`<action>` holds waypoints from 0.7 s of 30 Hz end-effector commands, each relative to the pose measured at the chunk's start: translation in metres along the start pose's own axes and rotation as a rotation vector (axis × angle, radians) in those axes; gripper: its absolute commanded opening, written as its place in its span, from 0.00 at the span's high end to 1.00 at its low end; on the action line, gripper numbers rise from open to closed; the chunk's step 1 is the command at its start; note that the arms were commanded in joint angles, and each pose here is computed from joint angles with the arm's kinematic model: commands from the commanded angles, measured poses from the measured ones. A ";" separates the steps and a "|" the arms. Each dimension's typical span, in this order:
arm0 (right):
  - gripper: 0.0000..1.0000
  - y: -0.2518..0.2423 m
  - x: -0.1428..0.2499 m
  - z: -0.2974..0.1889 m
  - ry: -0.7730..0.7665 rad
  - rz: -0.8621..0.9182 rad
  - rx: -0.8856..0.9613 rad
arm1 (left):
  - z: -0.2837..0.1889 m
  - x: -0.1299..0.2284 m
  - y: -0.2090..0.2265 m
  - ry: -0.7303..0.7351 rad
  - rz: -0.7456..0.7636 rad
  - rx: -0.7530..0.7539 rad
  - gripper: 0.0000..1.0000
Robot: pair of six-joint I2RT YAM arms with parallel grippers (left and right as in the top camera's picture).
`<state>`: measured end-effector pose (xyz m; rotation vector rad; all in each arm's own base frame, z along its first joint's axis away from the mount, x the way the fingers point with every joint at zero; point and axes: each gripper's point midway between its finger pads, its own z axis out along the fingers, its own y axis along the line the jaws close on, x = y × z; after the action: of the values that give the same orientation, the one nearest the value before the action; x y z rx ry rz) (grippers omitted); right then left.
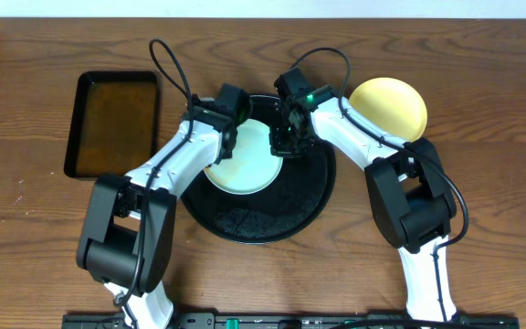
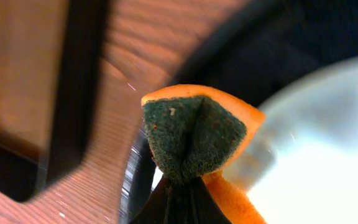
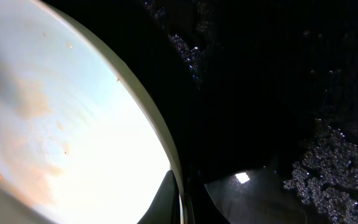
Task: Clean dirty plates on tray and stack at the side
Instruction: 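Move the sponge back over the water tray with the left gripper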
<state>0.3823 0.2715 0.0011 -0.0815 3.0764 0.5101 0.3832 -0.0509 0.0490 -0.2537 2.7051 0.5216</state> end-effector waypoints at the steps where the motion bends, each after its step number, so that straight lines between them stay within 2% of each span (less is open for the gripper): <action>1: 0.99 -0.049 0.004 0.024 0.005 0.033 0.196 | -0.017 -0.030 0.020 -0.099 -0.071 -0.062 0.92; 9: 0.99 -0.040 0.002 0.019 0.010 -0.009 0.162 | -0.042 -0.058 0.036 -0.086 -0.269 0.248 0.93; 16: 0.99 -0.030 -0.010 -0.008 -0.018 -0.083 0.169 | -0.014 -0.064 0.091 0.041 -0.505 0.455 0.93; 21: 0.99 -0.026 -0.026 -0.041 -0.099 -0.123 0.225 | 0.004 -0.058 0.131 0.086 -0.640 0.502 0.91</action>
<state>0.3863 0.2476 0.0118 -0.1965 3.0813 0.2850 0.4051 0.0792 0.1109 -0.9162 2.5236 -0.1751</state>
